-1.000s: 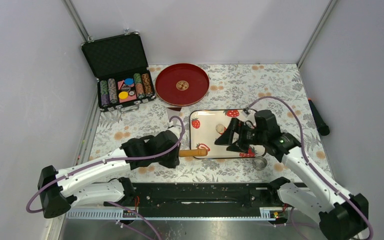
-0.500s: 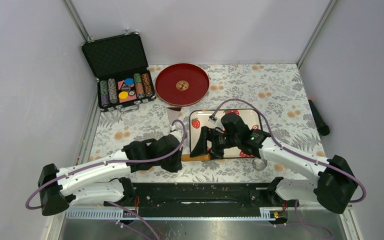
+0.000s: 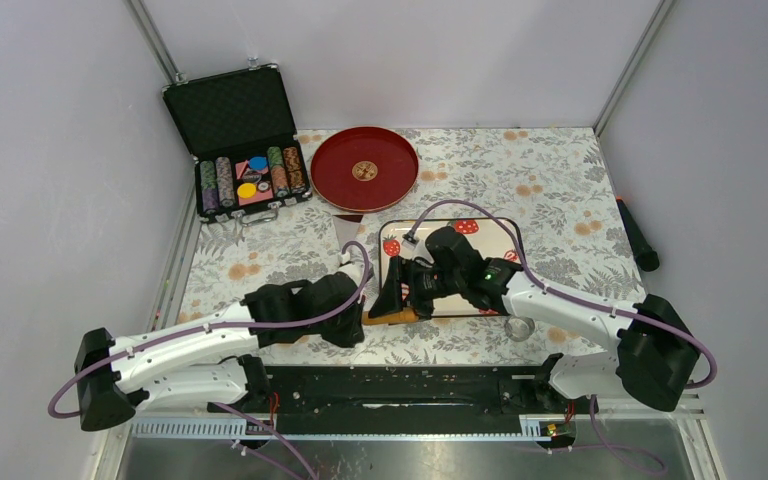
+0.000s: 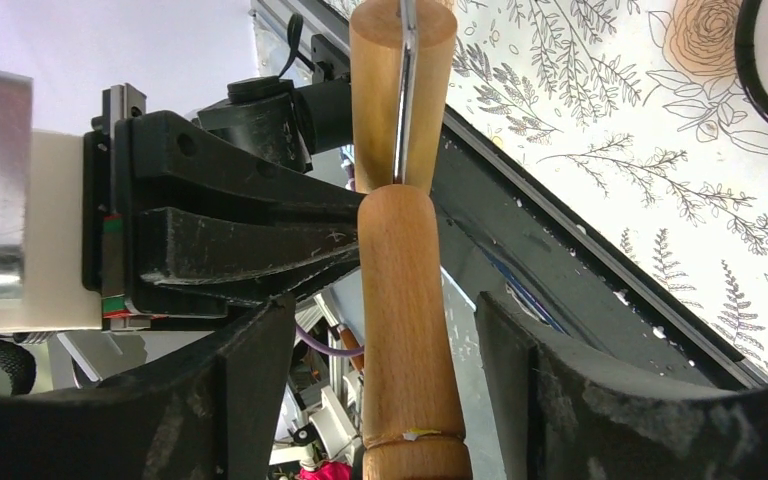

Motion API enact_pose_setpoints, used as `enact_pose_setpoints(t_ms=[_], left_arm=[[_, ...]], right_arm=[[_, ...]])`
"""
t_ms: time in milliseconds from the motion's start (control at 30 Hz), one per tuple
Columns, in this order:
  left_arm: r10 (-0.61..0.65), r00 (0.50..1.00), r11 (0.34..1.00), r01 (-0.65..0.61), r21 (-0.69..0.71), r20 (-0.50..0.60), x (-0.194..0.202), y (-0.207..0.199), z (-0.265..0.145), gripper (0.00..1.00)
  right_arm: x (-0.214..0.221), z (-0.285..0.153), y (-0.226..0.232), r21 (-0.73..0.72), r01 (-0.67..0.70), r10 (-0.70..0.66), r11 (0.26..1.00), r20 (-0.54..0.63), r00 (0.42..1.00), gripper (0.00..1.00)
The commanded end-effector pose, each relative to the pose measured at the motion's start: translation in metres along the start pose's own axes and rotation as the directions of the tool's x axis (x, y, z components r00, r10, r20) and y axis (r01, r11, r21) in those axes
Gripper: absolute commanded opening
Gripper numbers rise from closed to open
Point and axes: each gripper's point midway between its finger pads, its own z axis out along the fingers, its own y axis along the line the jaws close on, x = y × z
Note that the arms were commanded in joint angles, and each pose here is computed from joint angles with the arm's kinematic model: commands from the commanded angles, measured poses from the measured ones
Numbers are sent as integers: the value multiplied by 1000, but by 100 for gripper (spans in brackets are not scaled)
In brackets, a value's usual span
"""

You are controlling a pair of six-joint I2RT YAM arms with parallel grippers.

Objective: Roll out the dumpling wrappers from the dough

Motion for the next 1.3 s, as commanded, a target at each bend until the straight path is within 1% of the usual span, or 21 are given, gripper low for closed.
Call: enact_pose_setpoints(t_ms=[0, 233, 300, 433, 500, 600, 700, 733, 800, 833, 867, 933, 967, 1000, 1033, 1100, 1167, 1267], left_arm=[[-30, 997, 998, 26, 56, 76, -18, -16, -2, 0], [-44, 997, 999, 42, 33, 68, -16, -13, 3, 0], [-49, 996, 998, 47, 29, 69, -16, -12, 3, 0], [-53, 996, 998, 51, 23, 72, -16, -11, 4, 0], [-54, 996, 998, 52, 25, 71, -16, -11, 4, 0], [-57, 996, 998, 55, 24, 74, -16, -11, 4, 0], [-59, 995, 998, 57, 22, 77, -16, -11, 3, 0], [-59, 995, 998, 57, 23, 78, -16, -11, 3, 0], [-58, 995, 998, 57, 24, 77, -17, -12, 3, 0], [-58, 995, 998, 56, 23, 76, -16, -12, 4, 4], [-59, 995, 998, 57, 26, 77, -17, -13, 3, 15], [-63, 995, 998, 61, 31, 80, -19, -15, 2, 44], [-70, 994, 997, 67, 36, 86, -21, -17, 0, 56], [-78, 992, 996, 74, 46, 94, -24, -19, -2, 64], [-89, 990, 995, 83, 63, 106, -27, -23, -5, 70], [-119, 983, 987, 101, 127, 137, -38, -37, -12, 76], [-167, 971, 968, 128, 215, 174, -52, -55, -23, 80], [-247, 942, 916, 150, 371, 228, -78, -86, -45, 84]], right_arm=[[-8, 3, 26, -72, 38, -36, 997, 39, 999, 71], [-6, 2, 34, -101, 49, -45, 994, 41, 998, 63], [-6, 2, 33, -79, 64, -61, 995, 44, 997, 60], [-2, 3, 22, 3, 80, -80, 997, 22, 997, 60], [0, 5, 20, 13, 82, -82, 997, 15, 996, 59], [2, 7, 21, 8, 82, -82, 997, 5, 997, 56], [4, 9, 22, 4, 84, -84, 996, -2, 996, 48], [4, 9, 22, 5, 83, -83, 996, -4, 997, 44], [4, 9, 21, 9, 84, -84, 996, 0, 996, 31], [3, 9, 21, 10, 87, -87, 996, 2, 996, 23], [3, 9, 19, 18, 88, -88, 996, 1, 996, 16], [3, 8, 18, 26, 89, -90, 996, 4, 996, 2], [2, 8, 18, 31, 93, -94, 995, 8, 996, 0], [2, 7, 17, 41, 99, -99, 994, 9, 995, 0], [1, 6, 15, 55, 106, -107, 993, 9, 994, 0], [-2, 3, 11, 104, 127, -129, 986, 12, 992, 0], [-5, -2, 6, 157, 152, -156, 976, 16, 988, 0], [-15, -11, 2, 235, 176, -193, 956, 54, 980, 0]])
